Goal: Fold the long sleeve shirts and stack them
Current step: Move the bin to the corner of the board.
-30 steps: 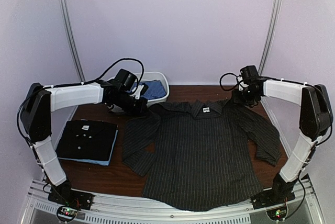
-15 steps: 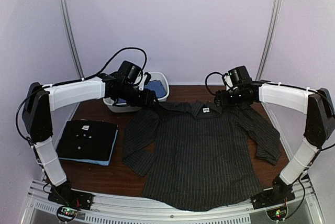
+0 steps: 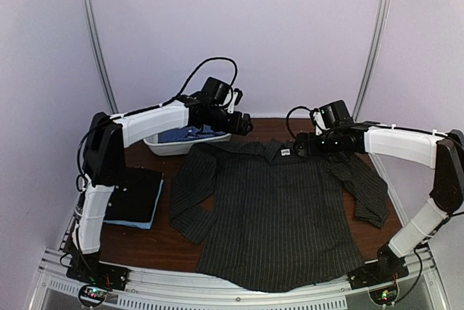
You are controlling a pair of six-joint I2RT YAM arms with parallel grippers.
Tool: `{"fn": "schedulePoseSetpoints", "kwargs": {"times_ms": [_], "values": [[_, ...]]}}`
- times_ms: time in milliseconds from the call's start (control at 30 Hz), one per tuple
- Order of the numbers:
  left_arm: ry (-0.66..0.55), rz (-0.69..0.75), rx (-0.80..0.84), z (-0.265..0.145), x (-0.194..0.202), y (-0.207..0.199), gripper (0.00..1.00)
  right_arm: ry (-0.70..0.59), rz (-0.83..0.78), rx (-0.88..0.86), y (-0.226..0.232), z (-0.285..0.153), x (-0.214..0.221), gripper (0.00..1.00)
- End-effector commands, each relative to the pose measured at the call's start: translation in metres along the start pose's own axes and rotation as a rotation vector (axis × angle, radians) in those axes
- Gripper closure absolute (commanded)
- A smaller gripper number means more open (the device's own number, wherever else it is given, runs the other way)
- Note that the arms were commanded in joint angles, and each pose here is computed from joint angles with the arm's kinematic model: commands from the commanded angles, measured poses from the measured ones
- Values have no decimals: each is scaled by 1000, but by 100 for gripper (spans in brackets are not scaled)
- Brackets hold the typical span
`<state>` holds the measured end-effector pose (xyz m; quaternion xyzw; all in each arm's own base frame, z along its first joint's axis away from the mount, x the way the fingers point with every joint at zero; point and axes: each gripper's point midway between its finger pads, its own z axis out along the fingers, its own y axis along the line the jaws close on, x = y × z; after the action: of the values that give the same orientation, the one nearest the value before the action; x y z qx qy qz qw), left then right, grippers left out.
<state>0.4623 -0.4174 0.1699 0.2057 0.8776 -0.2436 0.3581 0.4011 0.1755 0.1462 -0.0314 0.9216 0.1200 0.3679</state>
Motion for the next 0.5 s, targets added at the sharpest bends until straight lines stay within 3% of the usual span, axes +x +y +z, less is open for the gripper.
{"fn": "schedulePoseSetpoints", "kwargs": {"times_ms": [0, 267, 467], "values": [[-84, 27, 16, 24, -29, -9, 14, -86, 32, -33, 4, -25, -12, 0], [-149, -86, -23, 84, -30, 9, 7, -120, 70, -64, 4, -49, -8, 0], [-176, -278, -180, 93, -23, 66, 7, -117, 78, -73, 4, -55, -3, 0]]}}
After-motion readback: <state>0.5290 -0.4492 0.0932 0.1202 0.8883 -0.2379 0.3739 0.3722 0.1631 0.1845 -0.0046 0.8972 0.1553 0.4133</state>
